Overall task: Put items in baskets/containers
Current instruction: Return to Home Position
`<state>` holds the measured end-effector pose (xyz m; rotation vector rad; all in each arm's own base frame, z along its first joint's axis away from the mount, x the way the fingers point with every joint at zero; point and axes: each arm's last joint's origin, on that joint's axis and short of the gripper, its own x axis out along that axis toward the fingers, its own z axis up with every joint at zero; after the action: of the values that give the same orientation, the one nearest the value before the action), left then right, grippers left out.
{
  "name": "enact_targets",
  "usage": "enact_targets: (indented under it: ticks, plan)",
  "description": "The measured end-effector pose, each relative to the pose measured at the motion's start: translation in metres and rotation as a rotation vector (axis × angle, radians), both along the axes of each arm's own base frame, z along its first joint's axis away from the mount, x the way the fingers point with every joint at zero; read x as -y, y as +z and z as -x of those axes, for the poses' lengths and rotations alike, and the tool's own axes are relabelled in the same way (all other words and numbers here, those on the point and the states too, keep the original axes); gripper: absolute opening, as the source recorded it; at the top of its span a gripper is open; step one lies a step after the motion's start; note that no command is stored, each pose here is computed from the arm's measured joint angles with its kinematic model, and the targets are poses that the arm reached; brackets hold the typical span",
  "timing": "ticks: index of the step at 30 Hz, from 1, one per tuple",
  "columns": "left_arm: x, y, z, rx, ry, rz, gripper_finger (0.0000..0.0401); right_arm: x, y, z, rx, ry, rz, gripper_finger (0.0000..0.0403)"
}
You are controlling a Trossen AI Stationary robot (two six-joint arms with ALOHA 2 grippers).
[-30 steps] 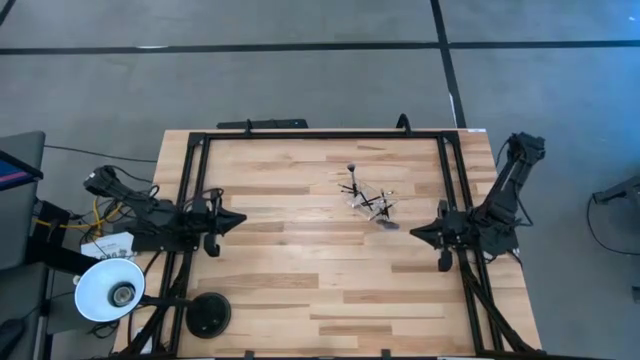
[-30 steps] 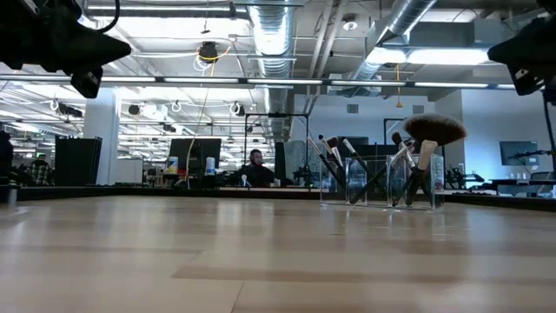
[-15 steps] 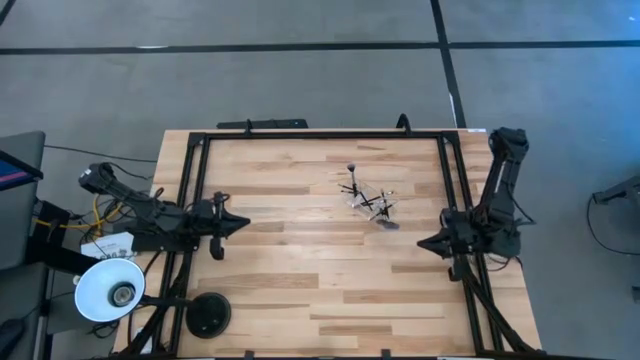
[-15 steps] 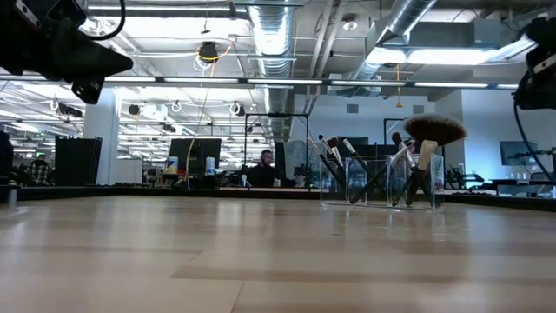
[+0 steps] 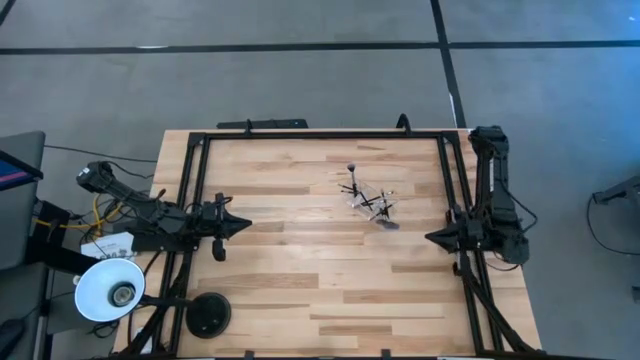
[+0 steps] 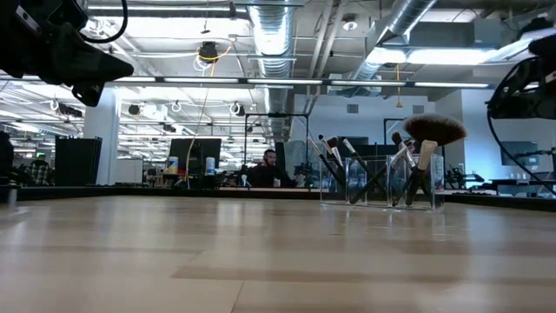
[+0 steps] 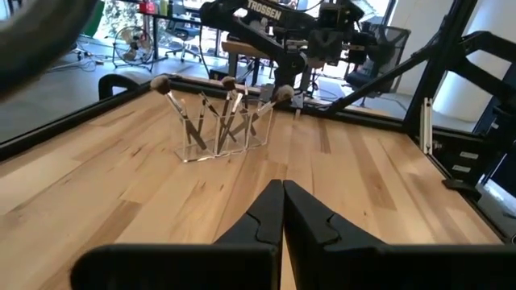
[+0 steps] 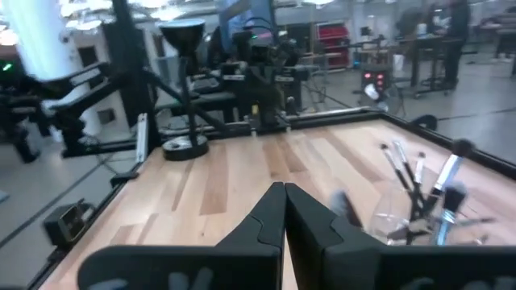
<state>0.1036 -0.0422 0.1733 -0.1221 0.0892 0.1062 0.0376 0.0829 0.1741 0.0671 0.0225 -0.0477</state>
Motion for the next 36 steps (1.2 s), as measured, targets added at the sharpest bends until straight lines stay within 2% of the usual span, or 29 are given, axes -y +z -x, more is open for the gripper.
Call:
enact_targets:
  ticks: [7, 27, 33, 36]
  plan:
    - [0.000, 0.000, 0.000, 0.001, 0.000, 0.001, 0.0006, 0.011, -0.016, 0.001, 0.008, -0.034, -0.089, 0.0001]
    - [0.000, 0.001, 0.000, 0.007, 0.000, 0.004, 0.0006, 0.011, -0.016, 0.001, 0.012, -0.039, -0.066, 0.0001]
    - [0.000, 0.001, 0.000, 0.007, 0.000, 0.005, 0.0006, 0.010, -0.016, 0.000, 0.007, -0.038, -0.123, 0.0000]
    - [0.000, 0.001, 0.000, 0.007, 0.000, 0.005, 0.0006, 0.008, -0.013, 0.000, 0.002, -0.030, -0.114, 0.0000]
